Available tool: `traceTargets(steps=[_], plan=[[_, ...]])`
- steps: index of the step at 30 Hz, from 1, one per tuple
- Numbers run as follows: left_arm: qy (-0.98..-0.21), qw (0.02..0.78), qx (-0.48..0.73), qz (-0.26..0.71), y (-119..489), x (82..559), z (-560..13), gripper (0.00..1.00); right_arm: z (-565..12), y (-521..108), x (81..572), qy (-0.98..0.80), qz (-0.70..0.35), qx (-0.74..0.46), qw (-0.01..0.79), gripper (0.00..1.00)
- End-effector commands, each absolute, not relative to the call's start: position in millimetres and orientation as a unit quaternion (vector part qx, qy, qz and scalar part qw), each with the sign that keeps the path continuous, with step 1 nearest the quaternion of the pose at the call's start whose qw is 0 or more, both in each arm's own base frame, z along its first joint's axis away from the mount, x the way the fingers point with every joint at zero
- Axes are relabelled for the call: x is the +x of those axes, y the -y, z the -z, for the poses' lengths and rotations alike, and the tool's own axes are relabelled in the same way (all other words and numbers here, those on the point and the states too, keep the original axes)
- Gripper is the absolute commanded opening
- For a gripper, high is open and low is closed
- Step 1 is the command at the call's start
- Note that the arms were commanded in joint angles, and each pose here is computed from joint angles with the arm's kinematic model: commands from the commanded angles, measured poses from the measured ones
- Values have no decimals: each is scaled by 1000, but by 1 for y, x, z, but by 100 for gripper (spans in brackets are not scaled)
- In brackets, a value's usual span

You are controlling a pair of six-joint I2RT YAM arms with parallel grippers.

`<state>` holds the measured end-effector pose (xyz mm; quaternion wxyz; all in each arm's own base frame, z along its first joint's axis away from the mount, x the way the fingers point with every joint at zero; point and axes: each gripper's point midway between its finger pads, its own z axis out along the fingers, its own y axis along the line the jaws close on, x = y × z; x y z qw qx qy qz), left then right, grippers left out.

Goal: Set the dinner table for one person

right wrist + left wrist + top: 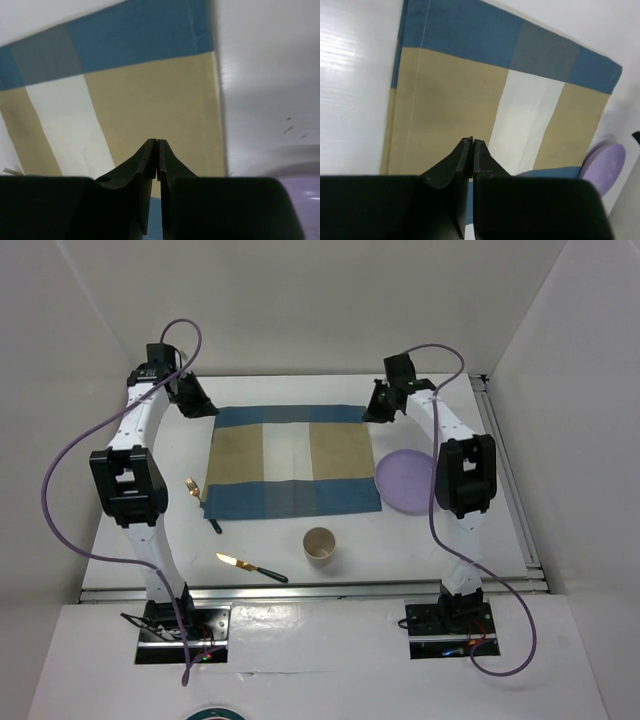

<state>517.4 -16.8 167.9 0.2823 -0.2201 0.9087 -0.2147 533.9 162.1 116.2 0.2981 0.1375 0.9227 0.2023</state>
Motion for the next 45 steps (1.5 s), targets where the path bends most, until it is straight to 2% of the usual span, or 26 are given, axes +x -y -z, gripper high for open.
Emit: traceTargets(steps=[1, 2, 4, 10, 18, 26, 31, 34, 35, 37, 38, 39, 41, 42, 43, 44, 45], plan=[[-920, 302, -187, 167, 16, 505, -171, 12, -134, -200, 514, -923, -189, 65, 328, 14], [-928, 277, -189, 161, 20, 495, -151, 0, -122, -204, 503, -931, -180, 61, 311, 9], [-936, 261, -185, 150, 24, 487, -134, 0, -104, -223, 490, -940, -177, 43, 287, 1], [-956, 198, -190, 107, 26, 468, -67, 0, -52, -249, 461, -959, -170, 38, 224, 1], [-971, 145, -162, 94, 56, 449, -26, 0, 13, -205, 426, -978, -92, 111, 152, 0], [-977, 131, -130, 103, 90, 427, -22, 0, 9, -146, 396, -970, -65, 184, 149, 0], [-978, 141, -125, 91, 101, 426, -29, 0, -2, -143, 399, -968, -75, 175, 165, 0], [-973, 170, -130, 83, 97, 435, -56, 0, -28, -155, 409, -966, -86, 159, 184, 0], [-973, 173, -131, 79, 95, 436, -64, 4, -39, -156, 414, -964, -91, 154, 197, 0], [-967, 204, -131, 80, 94, 445, -93, 10, -69, -158, 421, -956, -106, 153, 225, 9], [-964, 220, -127, 77, 91, 449, -104, 14, -82, -159, 423, -954, -110, 148, 236, 21], [-963, 223, -127, 78, 91, 448, -114, 18, -102, -152, 427, -947, -122, 155, 254, 28], [-955, 257, -122, 81, 90, 454, -146, 32, -124, -143, 427, -938, -137, 169, 268, 46], [-953, 266, -122, 83, 90, 454, -156, 36, -132, -136, 426, -933, -140, 181, 277, 59], [-951, 273, -122, 85, 90, 454, -165, 39, -152, -117, 424, -924, -142, 198, 296, 77], [-947, 288, -116, 88, 89, 451, -182, 44, -148, -106, 412, -925, -135, 214, 285, 82], [-944, 296, -115, 90, 89, 450, -190, 44, -149, -84, 408, -918, -123, 244, 286, 87]])
